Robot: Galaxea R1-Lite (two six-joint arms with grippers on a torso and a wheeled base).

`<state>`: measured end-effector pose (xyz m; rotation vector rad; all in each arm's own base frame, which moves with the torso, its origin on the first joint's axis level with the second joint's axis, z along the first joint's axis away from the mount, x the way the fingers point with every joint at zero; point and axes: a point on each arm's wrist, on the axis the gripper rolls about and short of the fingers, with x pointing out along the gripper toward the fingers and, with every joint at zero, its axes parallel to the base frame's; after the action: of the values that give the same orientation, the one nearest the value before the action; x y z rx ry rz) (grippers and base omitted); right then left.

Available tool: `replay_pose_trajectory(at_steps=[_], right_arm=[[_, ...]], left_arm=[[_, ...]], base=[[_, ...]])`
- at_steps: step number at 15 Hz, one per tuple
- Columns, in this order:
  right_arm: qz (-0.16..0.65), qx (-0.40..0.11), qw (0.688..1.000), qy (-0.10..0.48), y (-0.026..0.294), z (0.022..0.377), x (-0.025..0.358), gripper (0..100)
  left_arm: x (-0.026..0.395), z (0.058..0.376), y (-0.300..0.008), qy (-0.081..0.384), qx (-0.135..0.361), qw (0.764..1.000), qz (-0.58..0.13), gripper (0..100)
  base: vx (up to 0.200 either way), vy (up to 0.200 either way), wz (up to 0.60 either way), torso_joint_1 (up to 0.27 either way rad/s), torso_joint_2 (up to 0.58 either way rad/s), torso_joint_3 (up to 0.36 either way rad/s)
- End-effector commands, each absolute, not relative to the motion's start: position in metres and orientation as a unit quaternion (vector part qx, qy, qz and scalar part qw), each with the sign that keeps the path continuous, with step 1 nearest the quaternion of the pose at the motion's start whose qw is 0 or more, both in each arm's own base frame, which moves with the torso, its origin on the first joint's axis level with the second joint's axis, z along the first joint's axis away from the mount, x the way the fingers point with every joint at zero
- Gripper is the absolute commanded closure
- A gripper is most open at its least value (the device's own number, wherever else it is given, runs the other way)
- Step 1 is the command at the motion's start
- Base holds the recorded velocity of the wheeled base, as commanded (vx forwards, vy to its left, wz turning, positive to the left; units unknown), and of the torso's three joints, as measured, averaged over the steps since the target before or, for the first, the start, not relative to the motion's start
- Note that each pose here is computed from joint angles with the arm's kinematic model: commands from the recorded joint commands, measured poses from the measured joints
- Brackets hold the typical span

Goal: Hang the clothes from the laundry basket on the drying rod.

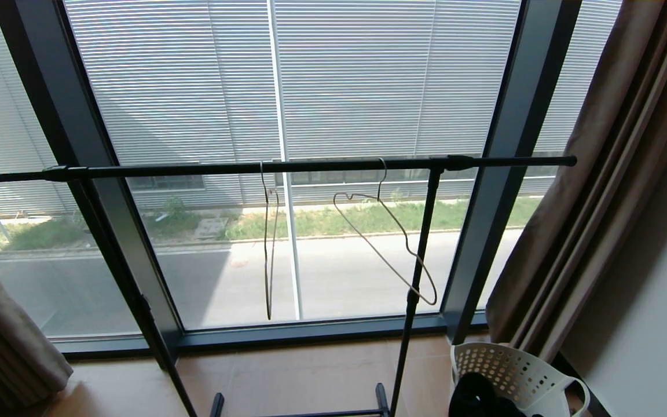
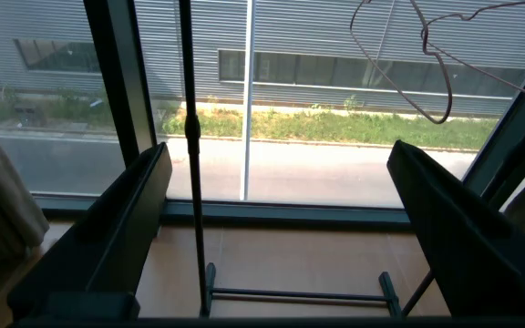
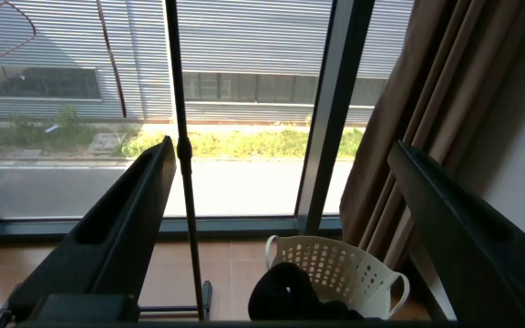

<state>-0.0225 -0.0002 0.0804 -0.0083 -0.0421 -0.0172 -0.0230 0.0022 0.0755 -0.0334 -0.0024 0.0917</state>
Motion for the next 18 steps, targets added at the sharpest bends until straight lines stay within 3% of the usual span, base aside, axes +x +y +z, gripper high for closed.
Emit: replay_pose_trajectory(at_steps=[1, 18], right_arm=[[-0.009, -0.004, 1.000, -0.021, -0.0002, 0.0805, -0.0224, 0], [-0.008, -0.001, 1.000, -0.020, -0.0002, 0.0803, -0.0224, 0]], left_arm=[[-0.0229, 0.0755, 0.0022, -0.001, -0.017, 0.999, 0.046, 0], [-0.0229, 0.0755, 0.0021, -0.001, -0.018, 0.999, 0.044, 0]], base=[[0.000, 0.000, 0.00, 0.000, 0.00, 0.000], [0.000, 0.000, 0.00, 0.000, 0.00, 0.000]])
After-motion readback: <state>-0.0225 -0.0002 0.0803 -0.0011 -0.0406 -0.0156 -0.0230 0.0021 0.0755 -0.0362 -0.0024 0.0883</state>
